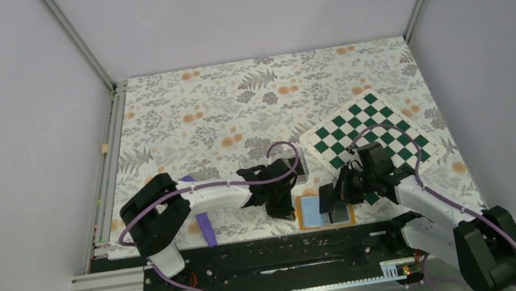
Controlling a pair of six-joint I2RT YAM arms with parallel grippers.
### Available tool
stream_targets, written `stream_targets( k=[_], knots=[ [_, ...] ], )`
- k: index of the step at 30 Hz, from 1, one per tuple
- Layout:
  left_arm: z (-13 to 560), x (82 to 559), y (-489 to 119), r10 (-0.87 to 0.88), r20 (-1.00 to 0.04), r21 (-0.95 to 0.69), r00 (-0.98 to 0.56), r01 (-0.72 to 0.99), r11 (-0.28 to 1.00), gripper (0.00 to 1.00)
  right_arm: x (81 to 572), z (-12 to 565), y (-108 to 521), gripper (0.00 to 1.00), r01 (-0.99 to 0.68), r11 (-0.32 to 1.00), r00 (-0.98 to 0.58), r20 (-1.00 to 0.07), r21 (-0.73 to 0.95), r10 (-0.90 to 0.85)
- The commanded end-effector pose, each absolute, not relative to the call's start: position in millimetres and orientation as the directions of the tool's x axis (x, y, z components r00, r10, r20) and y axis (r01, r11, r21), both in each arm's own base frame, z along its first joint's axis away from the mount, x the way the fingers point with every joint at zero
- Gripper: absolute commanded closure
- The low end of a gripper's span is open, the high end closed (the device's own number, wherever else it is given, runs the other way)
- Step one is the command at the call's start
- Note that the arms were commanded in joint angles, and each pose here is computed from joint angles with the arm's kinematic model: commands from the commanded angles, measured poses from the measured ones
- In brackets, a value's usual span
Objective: Put the credit cards into the card holder
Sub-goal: Insert the credit card into the card slot.
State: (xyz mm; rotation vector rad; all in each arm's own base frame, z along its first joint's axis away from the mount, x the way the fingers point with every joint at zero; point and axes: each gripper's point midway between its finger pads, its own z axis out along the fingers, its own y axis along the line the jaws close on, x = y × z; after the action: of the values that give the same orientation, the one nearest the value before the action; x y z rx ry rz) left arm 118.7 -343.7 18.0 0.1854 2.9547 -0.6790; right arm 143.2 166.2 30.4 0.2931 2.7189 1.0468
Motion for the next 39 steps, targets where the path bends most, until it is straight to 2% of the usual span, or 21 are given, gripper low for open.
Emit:
stream_targets(
  k=[1, 11, 24, 30, 34, 39],
  knots=[
    [17, 120, -344, 0.079, -0.134, -0.418, -0.988, 0.128, 0.899, 1.0, 152, 36, 160, 1.0, 0.084, 0.762, -0.945, -0.191, 0.643, 0.265],
    [14, 121, -336, 0.059, -0.135, -0.388, -0.989, 0.108, 0.915, 1.0, 153, 39, 158, 1.0, 0.075, 0.766, -0.941, -0.209, 0.639, 0.266],
    [15, 123, -334, 0.034, -0.136, -0.399, -0.99, 0.086, 0.913, 1.0, 137, 28, 178, 1.0, 0.119, 0.681, -0.972, -0.055, 0.722, 0.229],
    [14, 126, -328, -0.014, -0.129, -0.416, -0.992, 0.041, 0.908, 1.0, 131, 29, 180, 1.0, 0.133, 0.668, -0.974, -0.03, 0.732, 0.226],
    [15, 128, -320, -0.049, -0.134, -0.414, -0.99, 0.011, 0.91, 1.0, 133, 29, 179, 1.0, 0.132, 0.674, -0.972, -0.037, 0.727, 0.23],
    [13, 129, -302, -0.093, -0.145, -0.379, -0.985, -0.032, 0.925, 1.0, 150, 41, 178, 1.0, 0.09, 0.695, -0.968, -0.101, 0.713, 0.229]
  ],
)
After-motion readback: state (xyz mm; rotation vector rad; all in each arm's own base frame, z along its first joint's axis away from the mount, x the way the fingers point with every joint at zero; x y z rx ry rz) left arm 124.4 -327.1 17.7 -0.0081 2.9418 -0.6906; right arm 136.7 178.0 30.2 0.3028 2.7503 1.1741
